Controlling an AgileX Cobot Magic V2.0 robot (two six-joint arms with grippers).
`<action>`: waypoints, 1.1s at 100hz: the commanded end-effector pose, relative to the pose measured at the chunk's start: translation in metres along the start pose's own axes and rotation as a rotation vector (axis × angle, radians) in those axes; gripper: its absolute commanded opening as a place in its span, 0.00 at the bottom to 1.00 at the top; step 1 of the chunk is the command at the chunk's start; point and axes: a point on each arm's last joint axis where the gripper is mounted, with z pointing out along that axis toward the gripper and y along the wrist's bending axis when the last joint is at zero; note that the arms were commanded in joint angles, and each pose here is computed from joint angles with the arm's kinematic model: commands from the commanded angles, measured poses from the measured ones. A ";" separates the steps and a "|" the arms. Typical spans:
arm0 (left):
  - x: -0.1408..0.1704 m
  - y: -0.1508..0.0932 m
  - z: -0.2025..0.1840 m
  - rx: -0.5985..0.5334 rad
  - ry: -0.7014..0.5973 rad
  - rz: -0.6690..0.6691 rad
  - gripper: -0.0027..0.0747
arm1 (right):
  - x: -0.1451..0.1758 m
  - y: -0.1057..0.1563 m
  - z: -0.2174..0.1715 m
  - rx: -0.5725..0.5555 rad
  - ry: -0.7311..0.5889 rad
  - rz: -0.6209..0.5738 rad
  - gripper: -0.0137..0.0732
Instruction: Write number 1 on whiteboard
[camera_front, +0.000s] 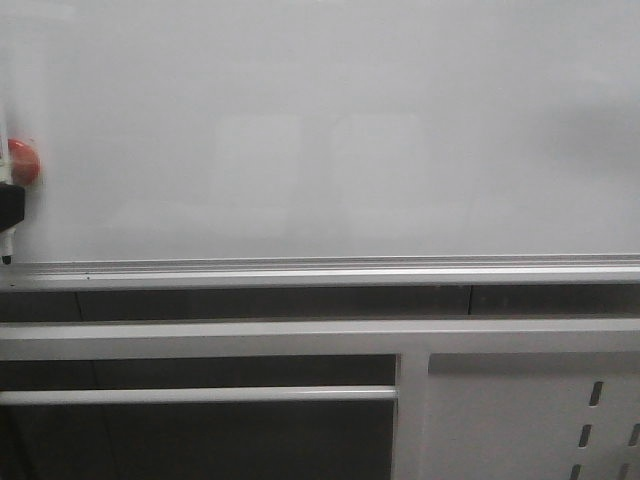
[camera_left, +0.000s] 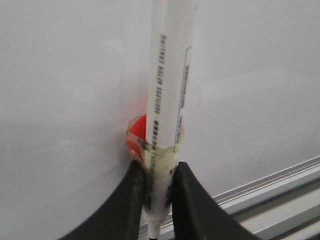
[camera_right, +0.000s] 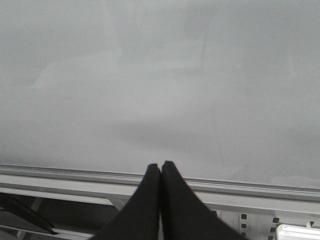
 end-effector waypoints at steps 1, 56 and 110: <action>-0.021 -0.003 0.002 0.015 -0.191 -0.005 0.01 | -0.018 0.004 -0.003 -0.018 -0.107 -0.018 0.10; -0.016 -0.003 -0.030 0.095 -0.243 -0.047 0.01 | -0.014 0.005 -0.003 -0.035 -0.068 0.041 0.10; -0.010 -0.024 -0.035 0.340 -0.160 -0.048 0.01 | -0.005 0.019 -0.004 -0.141 0.027 -0.033 0.10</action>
